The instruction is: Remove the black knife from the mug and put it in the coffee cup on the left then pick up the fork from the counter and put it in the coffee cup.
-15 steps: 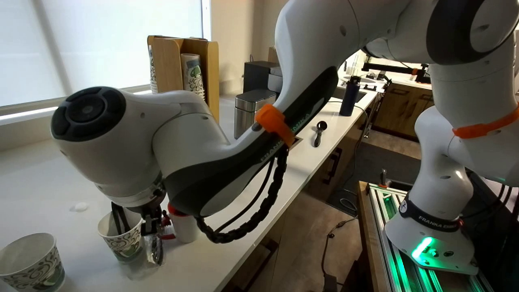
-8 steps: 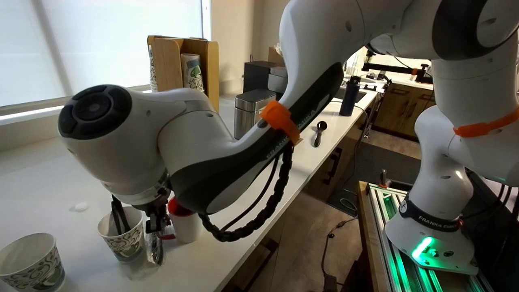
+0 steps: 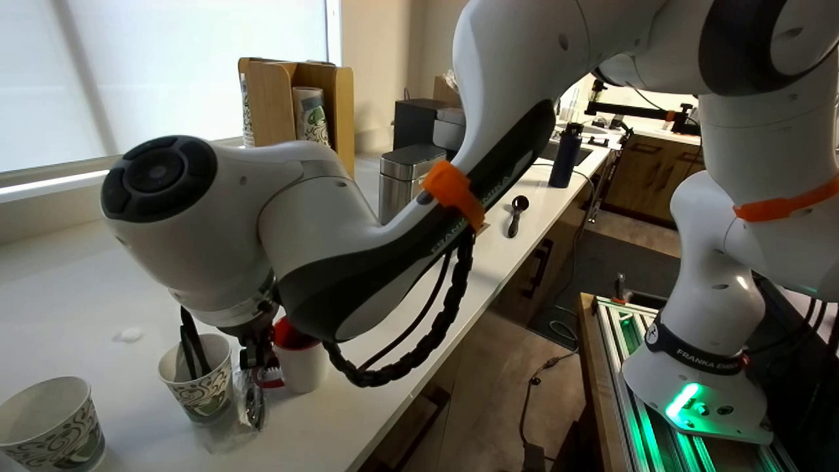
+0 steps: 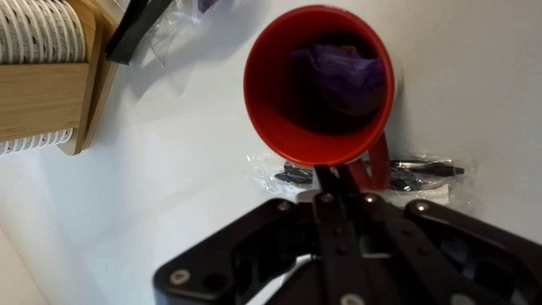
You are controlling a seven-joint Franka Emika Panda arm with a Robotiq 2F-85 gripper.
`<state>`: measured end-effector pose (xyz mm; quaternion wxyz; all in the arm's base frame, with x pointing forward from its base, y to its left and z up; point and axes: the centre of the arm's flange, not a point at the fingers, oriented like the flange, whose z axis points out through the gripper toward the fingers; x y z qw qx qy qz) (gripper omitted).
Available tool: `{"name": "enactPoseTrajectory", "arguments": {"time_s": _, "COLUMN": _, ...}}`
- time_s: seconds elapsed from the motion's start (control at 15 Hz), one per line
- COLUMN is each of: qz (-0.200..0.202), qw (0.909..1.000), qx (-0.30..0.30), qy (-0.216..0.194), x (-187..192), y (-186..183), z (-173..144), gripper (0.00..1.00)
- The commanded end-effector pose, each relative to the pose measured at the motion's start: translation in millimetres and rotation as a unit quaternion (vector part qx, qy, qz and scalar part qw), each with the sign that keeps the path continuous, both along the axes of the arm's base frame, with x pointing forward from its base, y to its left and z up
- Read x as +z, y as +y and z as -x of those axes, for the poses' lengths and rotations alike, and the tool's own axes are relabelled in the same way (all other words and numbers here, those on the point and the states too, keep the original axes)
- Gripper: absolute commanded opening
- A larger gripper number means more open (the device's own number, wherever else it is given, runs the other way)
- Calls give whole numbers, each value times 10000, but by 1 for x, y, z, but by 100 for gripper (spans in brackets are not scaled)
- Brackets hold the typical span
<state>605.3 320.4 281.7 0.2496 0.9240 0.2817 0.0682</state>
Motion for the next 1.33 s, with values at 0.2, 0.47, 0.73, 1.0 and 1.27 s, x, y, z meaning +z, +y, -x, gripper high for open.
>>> {"name": "enactPoseTrajectory", "arguments": {"time_s": 0.2, "qz": 23, "qw": 9998, "qx": -99, "qy": -195, "x": 58, "y": -16, "z": 30, "gripper": 1}}
{"name": "enactPoseTrajectory", "arguments": {"time_s": 0.47, "qz": -190, "qw": 9983, "qx": 71, "qy": -549, "x": 107, "y": -20, "z": 48, "gripper": 1}}
{"name": "enactPoseTrajectory", "arguments": {"time_s": 0.73, "qz": -391, "qw": 9940, "qx": 366, "qy": -957, "x": 136, "y": -15, "z": 55, "gripper": 1}}
{"name": "enactPoseTrajectory", "arguments": {"time_s": 1.0, "qz": -981, "qw": 9864, "qx": 667, "qy": -1140, "x": 141, "y": -15, "z": 38, "gripper": 1}}
{"name": "enactPoseTrajectory", "arguments": {"time_s": 1.27, "qz": -1490, "qw": 9811, "qx": 676, "qy": -1029, "x": 127, "y": -31, "z": 5, "gripper": 1}}
